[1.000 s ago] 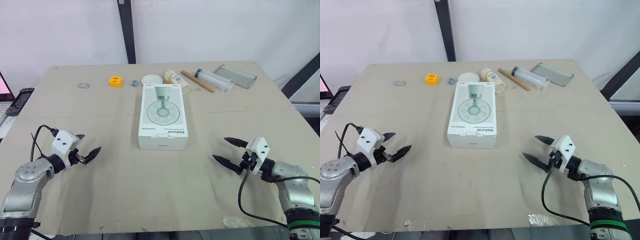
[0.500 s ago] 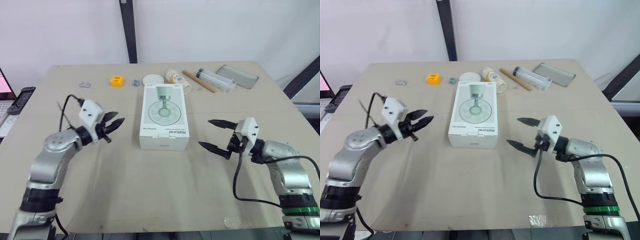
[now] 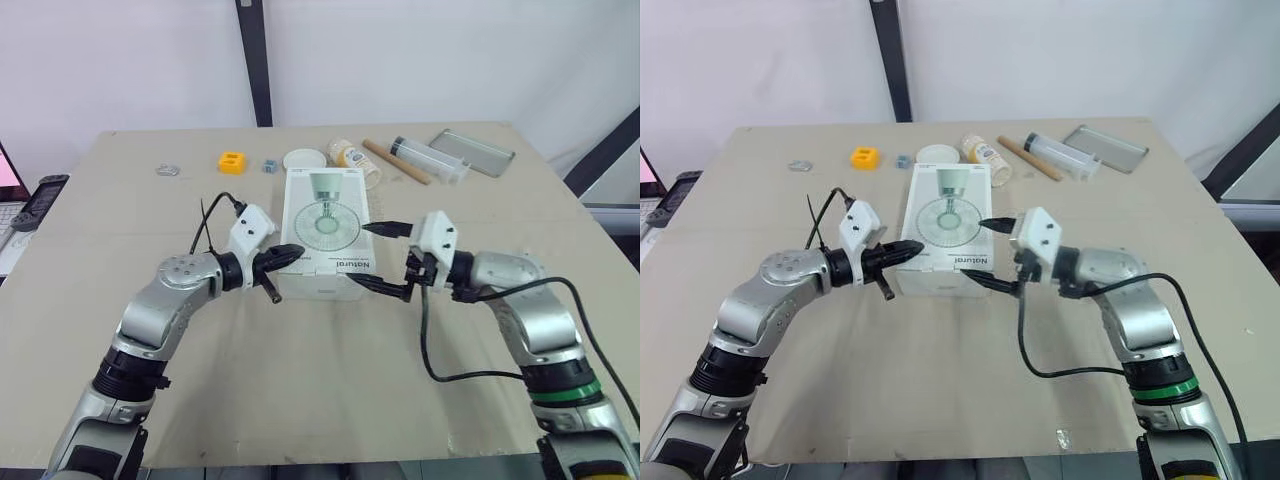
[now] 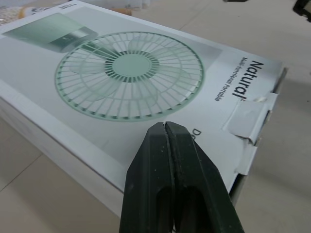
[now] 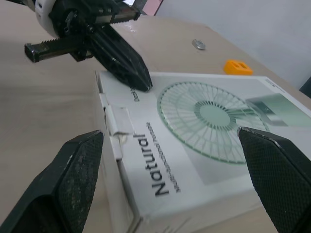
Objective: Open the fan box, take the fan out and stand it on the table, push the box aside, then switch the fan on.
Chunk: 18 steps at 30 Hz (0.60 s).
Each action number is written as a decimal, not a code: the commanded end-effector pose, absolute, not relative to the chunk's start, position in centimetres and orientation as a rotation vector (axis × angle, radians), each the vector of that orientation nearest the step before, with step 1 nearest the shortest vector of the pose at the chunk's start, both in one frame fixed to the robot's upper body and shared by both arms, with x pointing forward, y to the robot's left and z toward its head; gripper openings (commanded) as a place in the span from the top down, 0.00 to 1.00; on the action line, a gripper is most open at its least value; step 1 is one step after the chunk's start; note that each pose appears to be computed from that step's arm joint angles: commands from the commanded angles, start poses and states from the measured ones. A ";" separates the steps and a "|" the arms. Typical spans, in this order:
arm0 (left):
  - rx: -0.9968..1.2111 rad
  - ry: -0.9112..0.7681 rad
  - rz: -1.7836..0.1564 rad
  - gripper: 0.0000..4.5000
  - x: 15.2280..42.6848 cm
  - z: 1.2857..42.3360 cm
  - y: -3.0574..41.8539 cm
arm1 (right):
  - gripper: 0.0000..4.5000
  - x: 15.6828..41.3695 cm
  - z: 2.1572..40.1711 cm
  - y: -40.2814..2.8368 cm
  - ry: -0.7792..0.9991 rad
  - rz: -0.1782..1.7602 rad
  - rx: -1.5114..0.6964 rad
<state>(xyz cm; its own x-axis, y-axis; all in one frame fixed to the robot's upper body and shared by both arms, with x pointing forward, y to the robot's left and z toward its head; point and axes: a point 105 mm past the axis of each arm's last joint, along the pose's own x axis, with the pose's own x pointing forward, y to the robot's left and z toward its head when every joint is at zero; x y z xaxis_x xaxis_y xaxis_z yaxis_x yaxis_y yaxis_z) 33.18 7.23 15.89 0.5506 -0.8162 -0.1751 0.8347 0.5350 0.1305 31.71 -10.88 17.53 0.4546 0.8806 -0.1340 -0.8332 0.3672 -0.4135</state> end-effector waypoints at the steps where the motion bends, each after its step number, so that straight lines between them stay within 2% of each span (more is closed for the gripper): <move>1: 0.245 0.126 -1.021 0.99 32.7 15.7 6.4 | 0.00 31.6 18.1 -8.7 -0.141 1.118 -0.489; 18: 0.248 0.142 -1.001 0.99 32.9 14.9 6.4 | 0.00 33.2 18.6 -8.2 -0.146 1.068 -0.548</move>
<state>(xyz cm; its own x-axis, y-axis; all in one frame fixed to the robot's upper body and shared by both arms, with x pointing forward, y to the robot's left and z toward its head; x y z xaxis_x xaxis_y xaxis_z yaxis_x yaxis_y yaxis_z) 32.90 6.33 15.65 0.5333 -0.8205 -0.2058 0.8458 0.5127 0.1474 32.96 -8.10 16.82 0.4719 0.8601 -0.1936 -0.8254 0.3538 -0.4400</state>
